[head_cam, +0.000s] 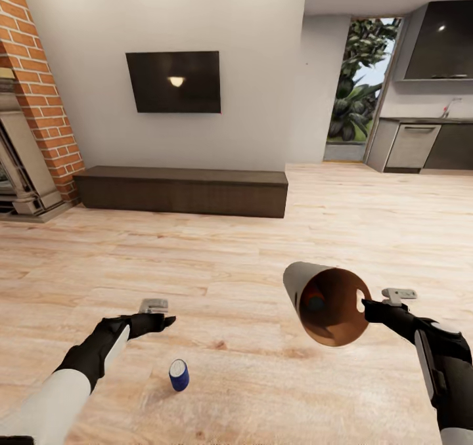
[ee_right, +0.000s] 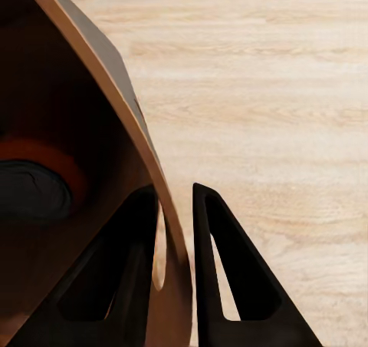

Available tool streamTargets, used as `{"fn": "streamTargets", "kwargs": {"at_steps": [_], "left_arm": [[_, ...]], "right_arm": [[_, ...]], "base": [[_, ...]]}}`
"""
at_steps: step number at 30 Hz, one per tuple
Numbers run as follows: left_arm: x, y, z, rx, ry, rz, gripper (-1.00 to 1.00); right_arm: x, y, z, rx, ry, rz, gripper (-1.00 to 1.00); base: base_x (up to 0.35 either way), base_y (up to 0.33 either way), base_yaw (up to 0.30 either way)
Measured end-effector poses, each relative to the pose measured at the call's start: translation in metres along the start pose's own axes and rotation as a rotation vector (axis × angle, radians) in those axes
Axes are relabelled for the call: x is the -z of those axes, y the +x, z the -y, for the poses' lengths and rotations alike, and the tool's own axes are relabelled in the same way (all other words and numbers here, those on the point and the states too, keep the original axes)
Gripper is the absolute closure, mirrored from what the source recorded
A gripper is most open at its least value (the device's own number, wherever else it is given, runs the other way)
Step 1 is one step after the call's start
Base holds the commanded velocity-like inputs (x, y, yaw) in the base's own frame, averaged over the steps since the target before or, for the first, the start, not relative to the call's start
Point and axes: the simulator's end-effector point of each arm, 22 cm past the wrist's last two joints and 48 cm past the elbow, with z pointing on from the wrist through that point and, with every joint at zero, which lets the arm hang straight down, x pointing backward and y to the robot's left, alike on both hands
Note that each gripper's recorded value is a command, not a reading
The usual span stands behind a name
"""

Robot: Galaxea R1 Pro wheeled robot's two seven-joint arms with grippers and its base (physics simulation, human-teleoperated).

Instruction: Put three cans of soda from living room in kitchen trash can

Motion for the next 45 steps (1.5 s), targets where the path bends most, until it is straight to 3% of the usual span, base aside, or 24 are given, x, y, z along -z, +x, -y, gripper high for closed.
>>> {"fn": "streamTargets", "kwargs": {"at_steps": [1, 6, 10, 27, 45], "left_arm": [[0.002, -0.012, -0.003, 0.026, -0.012, -0.050, -1.00], [0.007, -0.013, -0.012, 0.119, -0.035, -0.175, -1.00], [0.005, -0.008, -0.021, 0.145, -0.069, -0.193, -1.00], [-0.015, 0.020, -0.046, 0.149, -0.173, -0.214, -1.00], [-0.059, 0.049, -0.013, 0.136, -0.128, -0.238, -1.00]], "right_arm": [[-0.003, -0.005, -0.006, 0.009, -0.005, -0.005, 1.00], [-0.010, -0.006, -0.018, 0.037, -0.021, -0.012, 1.00], [-0.014, 0.001, -0.024, 0.039, -0.032, -0.013, 1.00], [-0.028, 0.027, -0.029, 0.053, -0.040, -0.023, 1.00], [-0.050, 0.054, -0.035, 0.083, -0.047, -0.072, 1.00]], "base": [[0.000, 0.000, 0.000], [0.000, 0.000, 0.000], [0.000, 0.000, 0.000], [0.000, 0.000, 0.000], [0.000, 0.000, 0.000]]}}
